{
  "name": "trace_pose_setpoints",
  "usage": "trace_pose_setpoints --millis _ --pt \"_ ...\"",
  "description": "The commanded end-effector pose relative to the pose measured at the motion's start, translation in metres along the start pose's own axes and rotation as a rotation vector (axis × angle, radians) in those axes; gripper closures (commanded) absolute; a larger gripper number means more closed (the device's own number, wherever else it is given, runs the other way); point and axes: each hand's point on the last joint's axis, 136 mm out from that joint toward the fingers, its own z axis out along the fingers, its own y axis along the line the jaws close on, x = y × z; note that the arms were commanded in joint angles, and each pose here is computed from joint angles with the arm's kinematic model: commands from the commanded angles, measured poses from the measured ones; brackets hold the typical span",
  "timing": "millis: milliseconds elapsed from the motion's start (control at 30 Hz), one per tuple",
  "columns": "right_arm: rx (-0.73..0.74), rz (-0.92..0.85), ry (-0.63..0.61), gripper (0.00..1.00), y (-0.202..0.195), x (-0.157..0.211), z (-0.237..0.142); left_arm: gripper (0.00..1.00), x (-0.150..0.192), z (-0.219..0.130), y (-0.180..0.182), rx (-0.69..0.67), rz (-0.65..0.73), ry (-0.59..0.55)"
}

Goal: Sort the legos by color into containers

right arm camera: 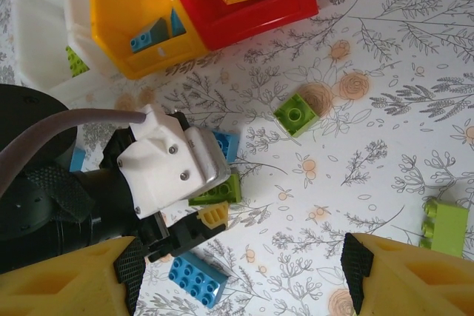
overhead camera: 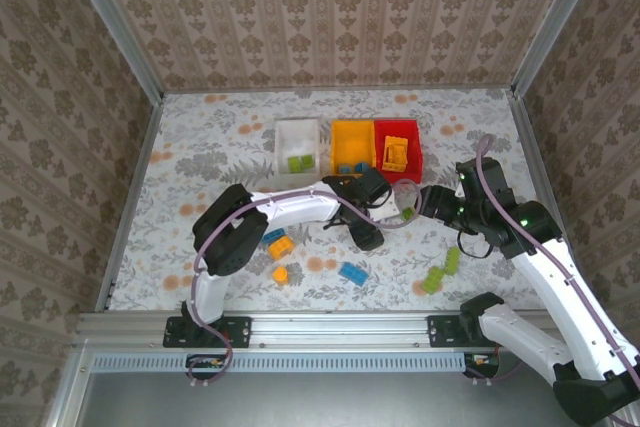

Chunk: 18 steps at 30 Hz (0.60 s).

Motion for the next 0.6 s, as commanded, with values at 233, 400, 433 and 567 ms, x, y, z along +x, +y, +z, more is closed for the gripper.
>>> trace_pose_setpoints --millis 233,400,433,567 --pt "-0.013 0.026 0.015 0.26 0.001 0.002 -0.001 0.31 0.022 0.03 -0.005 -0.011 0.006 0.109" --pt "-0.007 0.03 0.02 0.27 -0.001 0.004 0.001 0.39 0.026 0.032 -0.009 -0.008 0.005 0.119" --pt "-0.007 0.031 0.02 0.26 -0.001 0.004 0.001 0.39 0.026 0.03 -0.01 -0.011 0.007 0.114" --pt "-0.004 0.032 0.023 0.26 -0.002 0.005 0.002 0.34 0.023 0.017 -0.013 -0.046 0.006 0.084"
